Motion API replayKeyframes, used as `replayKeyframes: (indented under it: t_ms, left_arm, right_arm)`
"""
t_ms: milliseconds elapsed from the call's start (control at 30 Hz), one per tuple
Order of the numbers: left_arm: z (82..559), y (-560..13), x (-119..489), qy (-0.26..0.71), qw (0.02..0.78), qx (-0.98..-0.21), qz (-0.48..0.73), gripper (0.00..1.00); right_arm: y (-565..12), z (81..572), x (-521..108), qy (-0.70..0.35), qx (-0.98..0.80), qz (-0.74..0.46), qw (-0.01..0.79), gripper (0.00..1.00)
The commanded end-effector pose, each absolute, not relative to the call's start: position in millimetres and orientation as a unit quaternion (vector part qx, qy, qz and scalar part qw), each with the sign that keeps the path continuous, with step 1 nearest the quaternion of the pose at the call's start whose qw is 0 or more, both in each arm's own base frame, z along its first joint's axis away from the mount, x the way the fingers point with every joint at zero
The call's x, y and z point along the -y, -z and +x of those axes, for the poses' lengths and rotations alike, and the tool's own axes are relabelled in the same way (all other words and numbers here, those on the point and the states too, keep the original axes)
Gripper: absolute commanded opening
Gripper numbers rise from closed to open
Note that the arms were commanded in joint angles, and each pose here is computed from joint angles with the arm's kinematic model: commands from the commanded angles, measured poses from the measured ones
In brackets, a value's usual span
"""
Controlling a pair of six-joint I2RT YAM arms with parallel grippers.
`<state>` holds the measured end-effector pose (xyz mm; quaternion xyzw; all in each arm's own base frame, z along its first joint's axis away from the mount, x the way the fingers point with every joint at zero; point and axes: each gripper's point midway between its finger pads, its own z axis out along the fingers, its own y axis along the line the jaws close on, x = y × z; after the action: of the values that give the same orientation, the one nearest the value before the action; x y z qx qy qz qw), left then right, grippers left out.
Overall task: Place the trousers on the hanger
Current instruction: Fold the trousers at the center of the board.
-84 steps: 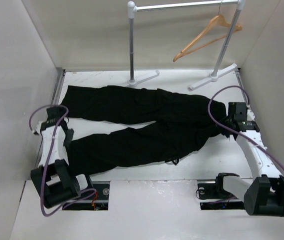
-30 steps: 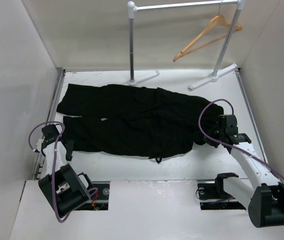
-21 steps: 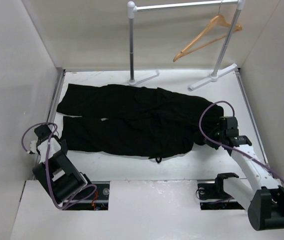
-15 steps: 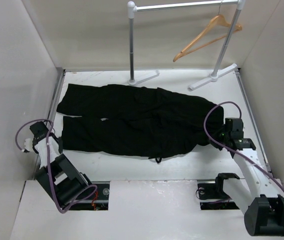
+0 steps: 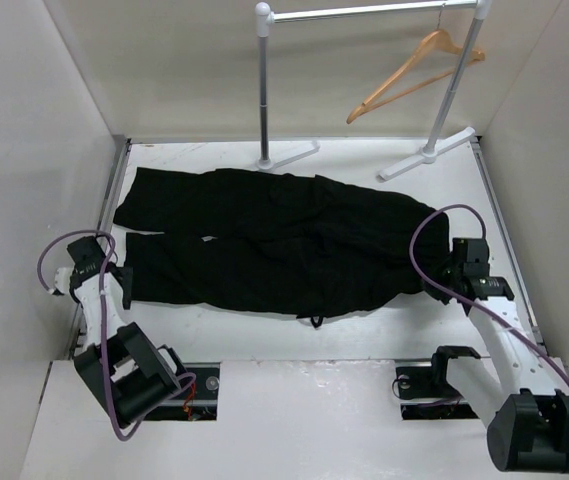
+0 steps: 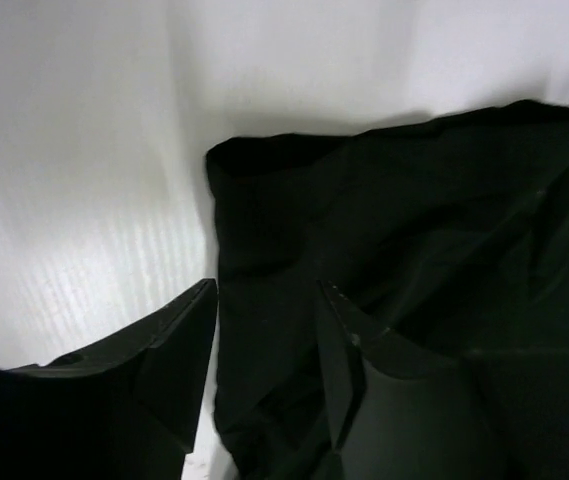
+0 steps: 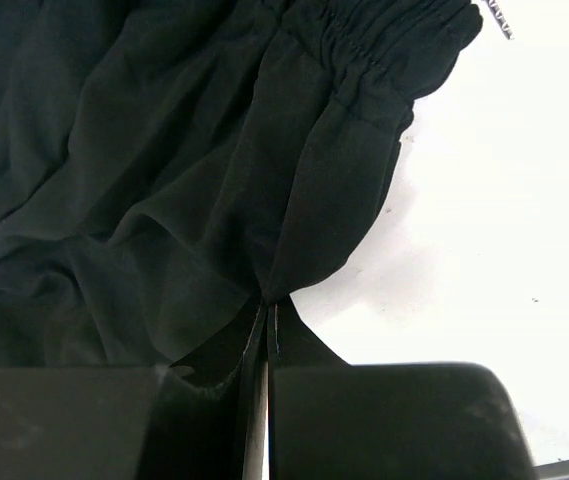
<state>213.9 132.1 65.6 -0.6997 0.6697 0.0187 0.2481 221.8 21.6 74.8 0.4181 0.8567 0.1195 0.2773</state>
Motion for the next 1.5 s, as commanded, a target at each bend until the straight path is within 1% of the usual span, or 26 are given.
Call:
replayKeyframes:
  t_ms: [0, 33, 167, 233, 267, 333, 367, 400, 467, 500, 567, 700, 800, 1100, 1233, 1467]
  left_arm:
    - [195.9, -53.4, -119.6, -0.030, 0.215, -0.684, -0.697, 0.44]
    - [195.6, -50.5, -120.6, -0.033, 0.215, -0.683, -0.697, 0.45]
    - [206.8, -36.6, -124.8, -0.029, 0.209, -0.686, -0.697, 0.46]
    - [214.1, -29.1, -128.3, -0.028, 0.203, -0.686, -0.698, 0.42]
    - [217.4, -25.2, -130.4, -0.028, 0.201, -0.686, -0.699, 0.39]
    - [221.7, -20.4, -133.9, -0.029, 0.202, -0.685, -0.700, 0.26]
    - [221.9, -17.9, -136.2, -0.031, 0.200, -0.682, -0.702, 0.17]
    - [222.3, -16.3, -137.7, -0.029, 0.198, -0.679, -0.706, 0.10]
    - [221.6, -20.1, -142.2, -0.031, 0.200, -0.674, -0.711, 0.02]
    - [221.1, -27.4, -143.1, -0.028, 0.209, -0.670, -0.712, 0.00]
    - [222.4, -52.9, -146.8, -0.025, 0.245, -0.660, -0.710, 0.00]
    - [222.7, -104.3, -151.1, -0.034, 0.287, -0.649, -0.704, 0.00]
    - [240.7, -136.7, -154.1, -0.029, 0.329, -0.642, -0.692, 0.00]
    - [287.3, -204.3, -178.8, -0.031, 0.382, -0.635, -0.670, 0.00]
    - [327.6, -226.5, -184.6, -0.026, 0.398, -0.643, -0.654, 0.00]
    - [418.6, -243.6, -190.1, -0.031, 0.423, -0.662, -0.619, 0.00]
  right_arm:
    - [-95.9, 238.4, -25.8, -0.139, -0.851, 0.401, 0.307, 0.04]
    - [-96.1, 238.7, -26.1, -0.140, -0.851, 0.401, 0.308, 0.04]
    - [-94.2, 240.6, -29.2, -0.144, -0.854, 0.396, 0.305, 0.04]
    - [-94.2, 241.5, -29.5, -0.144, -0.854, 0.395, 0.305, 0.04]
    - [-94.4, 241.8, -29.1, -0.144, -0.854, 0.396, 0.305, 0.04]
    - [-94.3, 242.2, -28.3, -0.144, -0.853, 0.397, 0.306, 0.04]
    - [-94.4, 242.0, -28.0, -0.144, -0.853, 0.398, 0.306, 0.04]
    - [-94.5, 241.7, -28.0, -0.144, -0.853, 0.398, 0.307, 0.04]
    - [-93.8, 239.7, -26.8, -0.142, -0.852, 0.400, 0.307, 0.04]
    - [-93.5, 238.6, -25.8, -0.141, -0.851, 0.401, 0.308, 0.04]
    - [-93.9, 234.2, -22.7, -0.137, -0.849, 0.407, 0.307, 0.04]
    - [-101.4, 228.0, -13.4, -0.129, -0.839, 0.422, 0.318, 0.03]
    - [-111.6, 235.4, -11.4, -0.126, -0.839, 0.417, 0.326, 0.03]
    - [-156.7, 268.5, 3.2, -0.122, -0.820, 0.422, 0.366, 0.04]
    - [-181.0, 301.7, 14.3, -0.124, -0.803, 0.433, 0.391, 0.04]
    - [-203.3, 385.9, 29.0, -0.117, -0.797, 0.433, 0.403, 0.04]
